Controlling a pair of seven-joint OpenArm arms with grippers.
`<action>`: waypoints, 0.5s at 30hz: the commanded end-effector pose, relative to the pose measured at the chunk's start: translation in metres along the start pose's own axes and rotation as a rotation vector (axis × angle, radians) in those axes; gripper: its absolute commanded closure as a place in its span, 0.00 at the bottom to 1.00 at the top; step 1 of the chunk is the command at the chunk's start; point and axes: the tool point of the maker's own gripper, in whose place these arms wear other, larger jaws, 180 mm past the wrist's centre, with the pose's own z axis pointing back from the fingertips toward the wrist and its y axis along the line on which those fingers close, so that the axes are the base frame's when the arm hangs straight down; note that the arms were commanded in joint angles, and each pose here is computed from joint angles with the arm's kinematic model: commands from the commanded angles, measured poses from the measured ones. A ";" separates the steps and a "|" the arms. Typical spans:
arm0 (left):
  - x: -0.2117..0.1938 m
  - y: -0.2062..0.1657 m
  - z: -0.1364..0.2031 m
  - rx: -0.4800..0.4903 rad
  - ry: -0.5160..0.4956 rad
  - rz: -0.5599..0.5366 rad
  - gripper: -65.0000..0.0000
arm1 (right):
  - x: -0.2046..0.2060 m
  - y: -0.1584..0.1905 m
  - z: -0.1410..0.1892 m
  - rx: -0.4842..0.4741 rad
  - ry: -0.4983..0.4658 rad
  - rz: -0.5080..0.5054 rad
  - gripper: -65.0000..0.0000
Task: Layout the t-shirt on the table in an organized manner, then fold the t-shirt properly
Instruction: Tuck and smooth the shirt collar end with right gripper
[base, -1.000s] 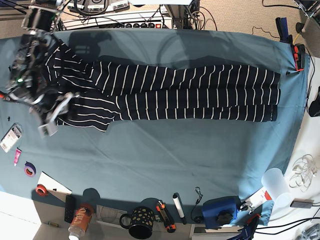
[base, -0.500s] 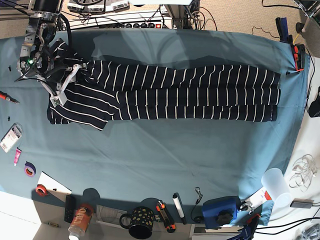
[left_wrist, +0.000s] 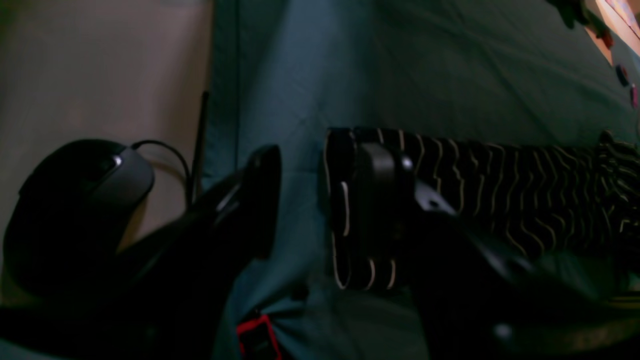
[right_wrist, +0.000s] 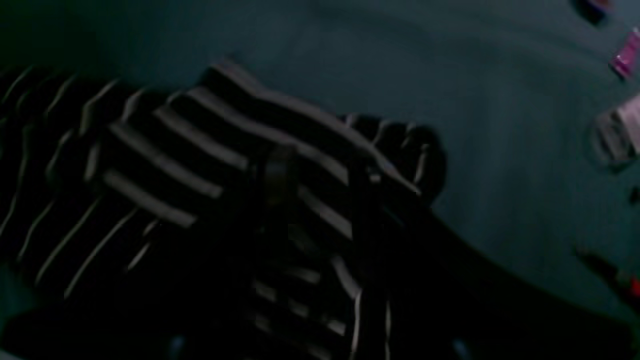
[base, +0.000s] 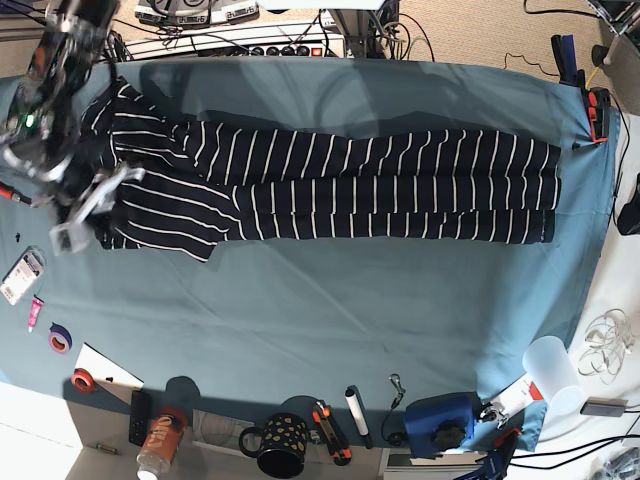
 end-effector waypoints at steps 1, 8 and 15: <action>0.023 -0.003 0.007 -0.006 -0.062 -0.036 0.60 | 0.007 -0.006 -0.005 0.004 -0.018 -0.008 0.73; 0.022 -0.001 0.007 0.008 -0.059 -0.039 0.60 | -0.039 -0.005 -0.064 0.127 0.132 -0.145 0.73; 0.024 0.000 0.007 0.012 -0.068 -0.040 0.60 | -0.077 0.001 -0.067 0.155 0.301 -0.173 0.73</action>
